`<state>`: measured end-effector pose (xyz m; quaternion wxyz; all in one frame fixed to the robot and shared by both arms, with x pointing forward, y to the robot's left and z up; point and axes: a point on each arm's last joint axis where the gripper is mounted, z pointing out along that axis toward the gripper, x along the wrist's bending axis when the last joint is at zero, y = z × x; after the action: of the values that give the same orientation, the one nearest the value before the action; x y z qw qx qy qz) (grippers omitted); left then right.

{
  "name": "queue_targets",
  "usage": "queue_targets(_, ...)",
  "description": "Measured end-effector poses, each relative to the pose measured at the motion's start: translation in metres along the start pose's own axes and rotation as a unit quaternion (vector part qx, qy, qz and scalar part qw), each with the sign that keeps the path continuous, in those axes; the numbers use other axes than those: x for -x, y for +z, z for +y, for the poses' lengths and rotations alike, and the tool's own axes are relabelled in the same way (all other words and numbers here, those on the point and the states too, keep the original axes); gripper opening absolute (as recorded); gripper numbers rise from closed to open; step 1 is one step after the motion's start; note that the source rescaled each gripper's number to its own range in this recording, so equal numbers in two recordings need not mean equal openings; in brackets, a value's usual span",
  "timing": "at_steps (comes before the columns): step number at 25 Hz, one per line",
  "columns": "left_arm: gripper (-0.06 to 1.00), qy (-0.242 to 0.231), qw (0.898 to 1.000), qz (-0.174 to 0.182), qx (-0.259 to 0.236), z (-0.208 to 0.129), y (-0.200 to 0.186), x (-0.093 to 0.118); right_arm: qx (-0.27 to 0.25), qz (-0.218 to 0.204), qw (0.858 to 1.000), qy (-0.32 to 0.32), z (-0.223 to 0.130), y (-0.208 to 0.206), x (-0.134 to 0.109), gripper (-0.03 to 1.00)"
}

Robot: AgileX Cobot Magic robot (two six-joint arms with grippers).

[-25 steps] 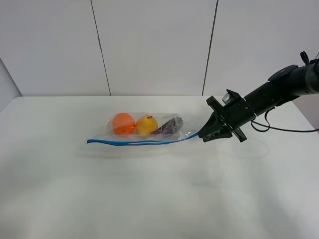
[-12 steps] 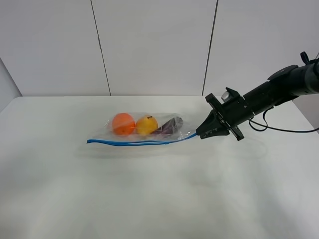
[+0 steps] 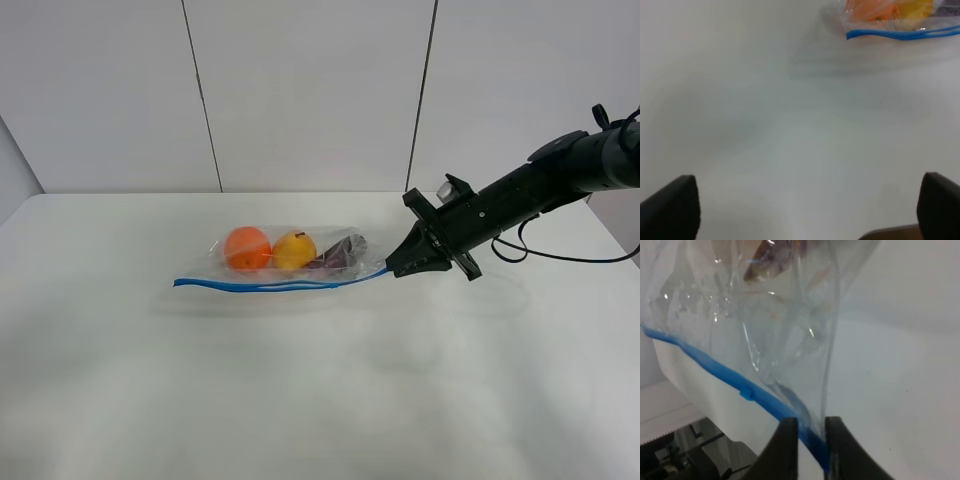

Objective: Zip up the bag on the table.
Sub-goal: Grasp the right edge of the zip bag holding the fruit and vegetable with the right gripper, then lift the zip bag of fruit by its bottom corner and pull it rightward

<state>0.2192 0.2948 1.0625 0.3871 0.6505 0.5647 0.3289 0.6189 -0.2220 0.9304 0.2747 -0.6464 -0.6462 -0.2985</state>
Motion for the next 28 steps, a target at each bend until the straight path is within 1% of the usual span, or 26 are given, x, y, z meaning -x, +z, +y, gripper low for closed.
queue_targets(1, 1.00, 0.000, 1.000, 0.000, 0.000, 0.000, 0.000, 0.000, 0.000, 0.000, 1.000, 0.000, 0.000, 0.000, 0.000, 0.11)
queue_targets(2, 1.00, 0.000, 1.000, 0.000, 0.000, 0.000, 0.000, 0.000, 0.000, 0.000, 1.000, 0.000, 0.000, 0.000, 0.000, 0.05)
queue_targets(3, 1.00, 0.000, 1.000, 0.000, 0.000, 0.000, 0.000, 0.000, -0.001, 0.001, 1.000, 0.000, 0.000, 0.000, 0.000, 0.01)
queue_targets(4, 1.00, 0.000, 1.000, 0.000, 0.000, 0.000, 0.000, 0.000, -0.002, 0.001, 1.000, -0.001, 0.000, 0.000, 0.000, 0.00)
queue_targets(11, 1.00, 0.000, 1.000, 0.000, 0.000, 0.000, 0.000, 0.000, -0.008, 0.005, 1.000, -0.001, -0.001, 0.000, -0.001, 0.00)
queue_targets(14, 1.00, 0.000, 1.000, 0.000, 0.000, 0.000, 0.000, 0.000, -0.005, 0.015, 1.000, 0.001, -0.001, 0.000, -0.003, 0.00)
queue_targets(21, 1.00, 0.000, 1.000, 0.000, 0.000, 0.000, 0.000, 0.000, 0.013, 0.033, 0.999, -0.028, 0.014, -0.012, -0.020, 0.00)
queue_targets(28, 1.00, 0.000, 1.000, 0.000, 0.000, 0.000, 0.000, 0.000, 0.024, 0.044, 0.998, -0.033, 0.021, -0.019, -0.029, 0.00)
